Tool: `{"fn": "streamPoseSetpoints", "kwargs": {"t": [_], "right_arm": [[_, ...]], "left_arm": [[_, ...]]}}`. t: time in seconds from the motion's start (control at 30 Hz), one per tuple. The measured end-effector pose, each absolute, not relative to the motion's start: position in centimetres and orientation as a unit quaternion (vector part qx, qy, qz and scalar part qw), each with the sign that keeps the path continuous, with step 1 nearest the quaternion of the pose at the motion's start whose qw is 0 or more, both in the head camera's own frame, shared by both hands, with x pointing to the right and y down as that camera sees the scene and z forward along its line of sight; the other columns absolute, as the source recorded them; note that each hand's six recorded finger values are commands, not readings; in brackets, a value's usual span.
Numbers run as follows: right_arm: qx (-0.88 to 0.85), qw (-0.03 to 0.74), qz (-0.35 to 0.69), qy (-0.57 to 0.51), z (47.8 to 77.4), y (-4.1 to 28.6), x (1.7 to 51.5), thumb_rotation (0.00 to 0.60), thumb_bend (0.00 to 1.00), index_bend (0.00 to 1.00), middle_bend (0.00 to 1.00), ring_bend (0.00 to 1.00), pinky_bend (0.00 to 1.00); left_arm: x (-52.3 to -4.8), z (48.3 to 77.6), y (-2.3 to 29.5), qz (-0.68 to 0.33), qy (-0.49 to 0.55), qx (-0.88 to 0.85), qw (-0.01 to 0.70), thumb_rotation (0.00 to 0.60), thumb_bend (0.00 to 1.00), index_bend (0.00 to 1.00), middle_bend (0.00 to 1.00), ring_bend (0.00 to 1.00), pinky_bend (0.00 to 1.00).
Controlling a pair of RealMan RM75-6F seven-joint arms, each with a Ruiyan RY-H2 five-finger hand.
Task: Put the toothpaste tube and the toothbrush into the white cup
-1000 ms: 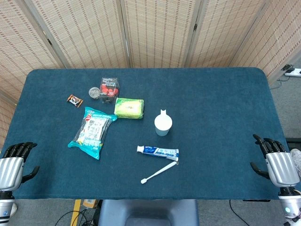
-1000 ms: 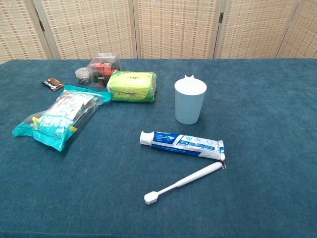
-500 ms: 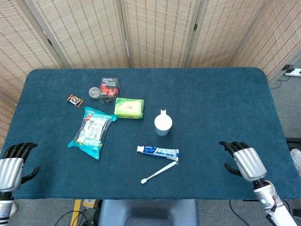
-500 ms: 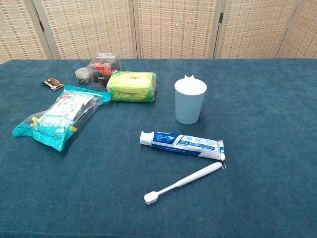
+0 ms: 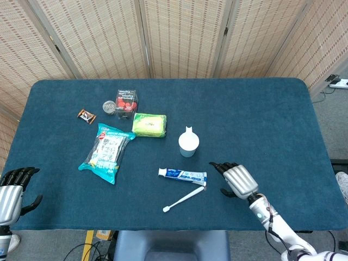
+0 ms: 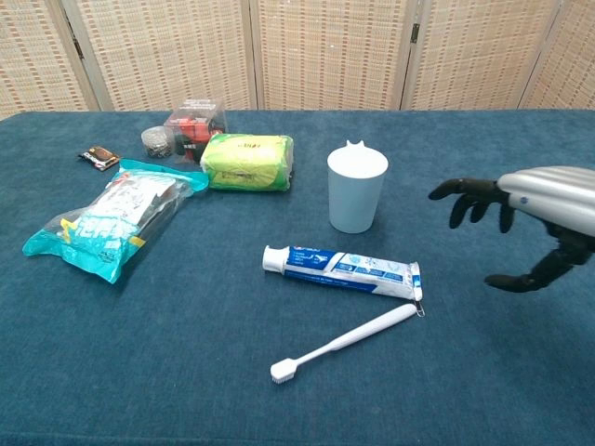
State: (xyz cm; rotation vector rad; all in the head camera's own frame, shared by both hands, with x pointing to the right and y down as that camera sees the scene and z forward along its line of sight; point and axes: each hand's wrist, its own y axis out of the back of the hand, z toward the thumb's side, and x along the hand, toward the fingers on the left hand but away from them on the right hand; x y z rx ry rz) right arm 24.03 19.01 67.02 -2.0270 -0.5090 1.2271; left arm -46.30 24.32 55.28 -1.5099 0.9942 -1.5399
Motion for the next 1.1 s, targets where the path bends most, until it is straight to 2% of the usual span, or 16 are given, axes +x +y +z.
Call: {"fn": "streamPoseSetpoints", "kwargs": {"t": [0.17, 0.37, 0.63, 0.93, 1.1], "right_arm": [[-0.794, 0.331, 0.474, -0.188, 70.0, 18.5, 20.5, 0.6, 0.19, 0.1, 0.25, 0.25, 0.4], [-0.795, 0.338, 0.469, -0.181, 72.2, 18.3, 17.5, 0.6, 0.2, 0.1, 0.29, 0.25, 0.4], [-0.791, 0.356, 0.462, -0.185, 72.9, 18.2, 15.9, 0.6, 0.2, 0.2, 0.35, 0.25, 0.4], [-0.786, 0.37, 0.464, -0.172, 73.8, 18.8, 15.1, 0.6, 0.21, 0.21, 0.36, 0.25, 0.4], [-0.781, 0.377, 0.466, -0.172, 74.1, 18.9, 15.0, 0.6, 0.24, 0.27, 0.38, 0.25, 0.4]], "left_arm": [[-46.6, 55.1, 24.4, -0.602, 0.391, -0.589, 0.371, 0.6, 0.31, 0.23, 0.23, 0.19, 0.2], [-47.2, 55.0, 24.6, -0.605, 0.393, -0.586, 0.369, 0.6, 0.31, 0.23, 0.23, 0.19, 0.2], [-47.7, 54.8, 24.7, -0.607, 0.396, -0.584, 0.366, 0.6, 0.31, 0.23, 0.23, 0.19, 0.2], [-48.1, 54.9, 24.9, -0.609, 0.396, -0.583, 0.364, 0.6, 0.31, 0.23, 0.23, 0.19, 0.2], [-48.3, 54.9, 25.0, -0.61, 0.397, -0.583, 0.362, 0.6, 0.31, 0.23, 0.22, 0.19, 0.2]]}}
